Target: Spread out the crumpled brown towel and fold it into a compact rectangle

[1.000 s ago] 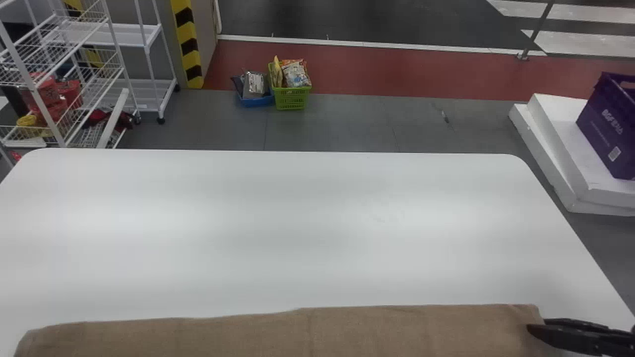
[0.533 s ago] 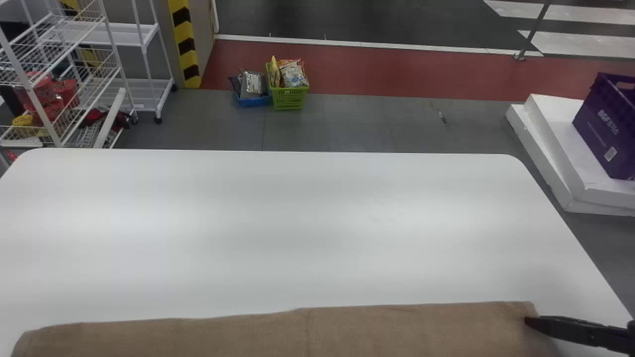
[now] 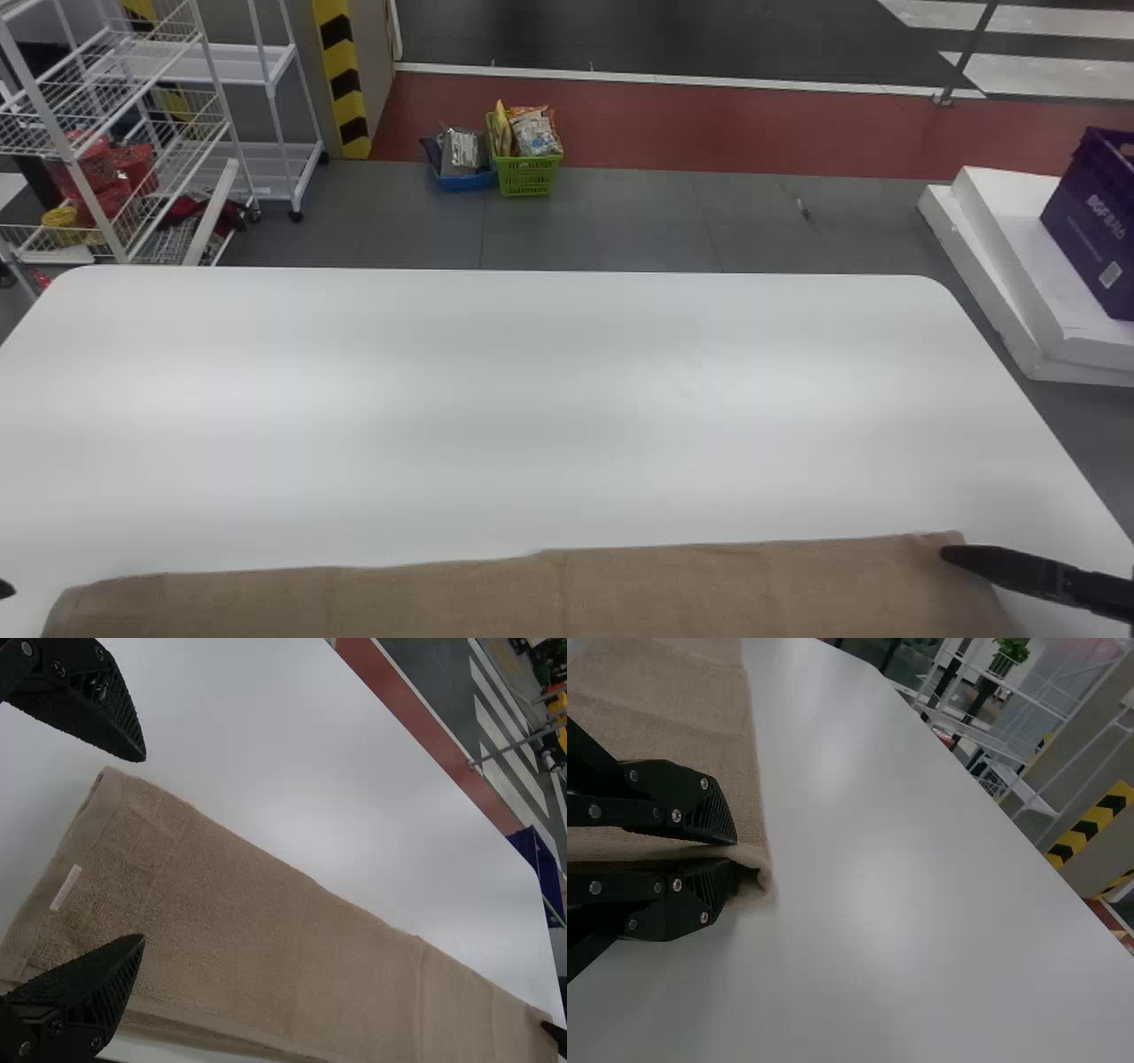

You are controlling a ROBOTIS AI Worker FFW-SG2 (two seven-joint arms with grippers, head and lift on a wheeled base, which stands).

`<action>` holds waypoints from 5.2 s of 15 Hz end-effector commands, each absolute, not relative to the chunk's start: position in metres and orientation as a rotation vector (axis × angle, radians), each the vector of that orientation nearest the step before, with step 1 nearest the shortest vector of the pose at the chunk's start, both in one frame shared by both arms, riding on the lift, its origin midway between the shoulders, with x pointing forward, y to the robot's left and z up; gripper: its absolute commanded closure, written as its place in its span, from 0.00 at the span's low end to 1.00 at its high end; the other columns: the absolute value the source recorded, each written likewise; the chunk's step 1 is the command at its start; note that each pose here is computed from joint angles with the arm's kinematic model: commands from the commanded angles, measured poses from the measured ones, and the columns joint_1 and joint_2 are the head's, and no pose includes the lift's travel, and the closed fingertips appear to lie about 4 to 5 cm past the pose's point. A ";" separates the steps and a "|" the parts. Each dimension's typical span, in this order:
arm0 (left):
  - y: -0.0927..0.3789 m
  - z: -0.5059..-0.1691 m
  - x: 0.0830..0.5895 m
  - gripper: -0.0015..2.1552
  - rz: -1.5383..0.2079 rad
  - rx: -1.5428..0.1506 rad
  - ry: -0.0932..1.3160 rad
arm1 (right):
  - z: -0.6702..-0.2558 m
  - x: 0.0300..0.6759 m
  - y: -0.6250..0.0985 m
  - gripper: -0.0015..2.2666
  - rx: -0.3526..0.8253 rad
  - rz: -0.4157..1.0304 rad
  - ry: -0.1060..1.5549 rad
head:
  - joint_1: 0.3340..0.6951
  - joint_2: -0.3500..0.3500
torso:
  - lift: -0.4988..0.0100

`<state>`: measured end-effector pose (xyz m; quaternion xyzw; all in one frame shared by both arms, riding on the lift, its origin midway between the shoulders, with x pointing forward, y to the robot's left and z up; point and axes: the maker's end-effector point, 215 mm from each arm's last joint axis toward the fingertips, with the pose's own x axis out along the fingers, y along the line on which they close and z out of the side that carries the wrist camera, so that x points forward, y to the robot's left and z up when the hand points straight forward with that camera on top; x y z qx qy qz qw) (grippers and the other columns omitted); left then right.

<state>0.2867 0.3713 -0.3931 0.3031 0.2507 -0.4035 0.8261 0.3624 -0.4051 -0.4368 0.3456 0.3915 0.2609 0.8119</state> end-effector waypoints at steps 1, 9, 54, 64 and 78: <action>0.374 -0.395 0.288 0.05 -0.854 0.641 0.536 | -0.436 0.365 -0.404 0.43 0.771 0.556 0.836 | 1.00 0.41 | 0.73; 0.379 -0.397 0.290 0.05 -0.851 0.638 0.542 | -0.436 0.372 -0.410 0.43 0.891 0.512 0.882 | 1.00 0.42 | 0.73; 0.369 -0.423 0.299 0.13 -0.455 -0.392 0.819 | -0.454 0.388 -0.405 0.42 0.827 0.503 0.940 | 1.00 0.43 | 0.73; 0.345 -0.404 0.310 0.15 -0.505 -0.415 0.788 | -0.461 0.394 -0.407 0.42 0.816 0.494 0.946 | 1.00 0.36 | 0.73; 0.376 -0.430 0.302 0.34 -0.416 -0.348 0.884 | -0.464 0.402 -0.410 0.42 0.796 0.502 0.923 | 1.00 0.41 | 0.73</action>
